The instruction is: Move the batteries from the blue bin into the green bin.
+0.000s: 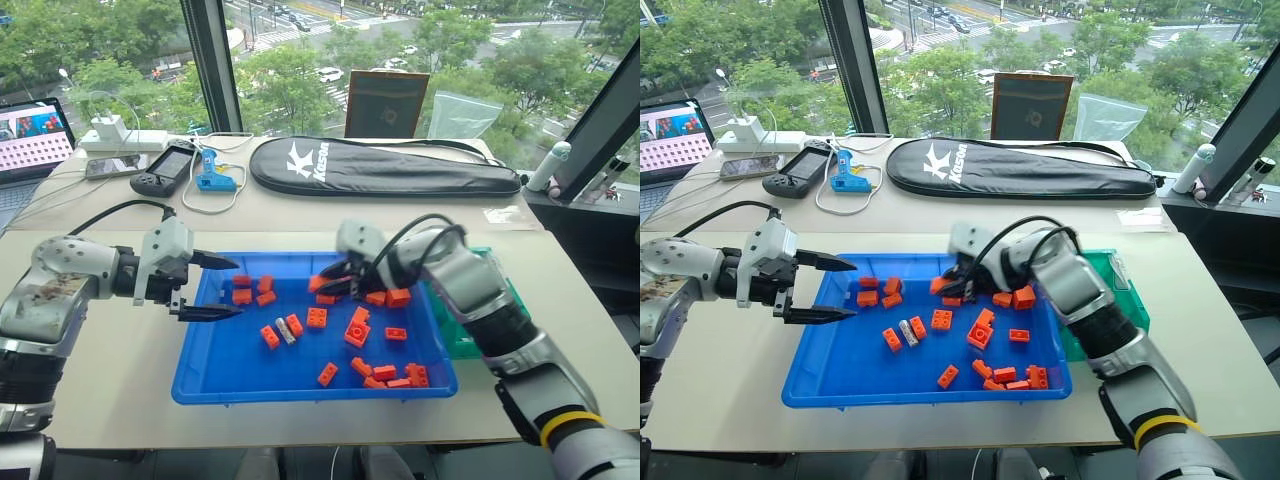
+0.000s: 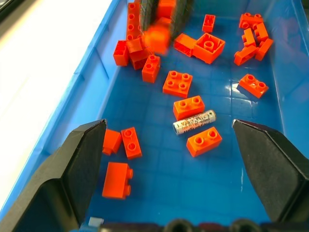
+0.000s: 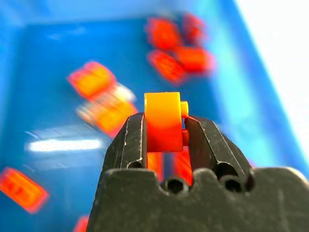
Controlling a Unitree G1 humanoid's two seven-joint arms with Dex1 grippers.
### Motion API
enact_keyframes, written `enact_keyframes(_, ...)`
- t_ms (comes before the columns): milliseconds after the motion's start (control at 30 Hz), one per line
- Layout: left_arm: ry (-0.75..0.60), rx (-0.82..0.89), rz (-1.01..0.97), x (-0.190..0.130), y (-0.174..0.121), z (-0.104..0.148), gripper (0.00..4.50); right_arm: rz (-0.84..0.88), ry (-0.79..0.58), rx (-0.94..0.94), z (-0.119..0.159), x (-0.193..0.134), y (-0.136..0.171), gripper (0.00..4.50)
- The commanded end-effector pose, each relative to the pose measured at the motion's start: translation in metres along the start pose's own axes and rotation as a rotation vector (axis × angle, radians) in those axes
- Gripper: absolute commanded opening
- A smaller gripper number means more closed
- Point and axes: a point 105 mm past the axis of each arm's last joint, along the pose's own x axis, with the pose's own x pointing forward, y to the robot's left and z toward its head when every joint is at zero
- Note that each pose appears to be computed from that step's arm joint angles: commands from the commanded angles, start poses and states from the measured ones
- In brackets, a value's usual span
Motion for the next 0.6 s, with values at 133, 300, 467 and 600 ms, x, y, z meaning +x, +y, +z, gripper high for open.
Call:
enact_keyframes(133, -0.02, 0.05, -0.009, 0.004, 0.007, 0.01, 4.5, -0.042, 0.025, -0.092, -0.004, -0.002, 0.0, 3.03)
enact_keyframes(300, -0.021, 0.053, -0.012, 0.004, 0.008, 0.011, 4.5, 0.07, -0.084, -0.136, 0.023, 0.003, 0.022, 3.36)
enact_keyframes(467, -0.007, 0.047, -0.027, 0.003, 0.009, 0.01, 4.5, 0.254, -0.155, -0.224, 0.045, 0.022, 0.053, 3.36)
enact_keyframes(600, -0.013, 0.049, -0.028, 0.003, 0.012, 0.016, 4.5, 0.377, -0.059, -0.294, 0.033, 0.045, 0.067, 3.36)
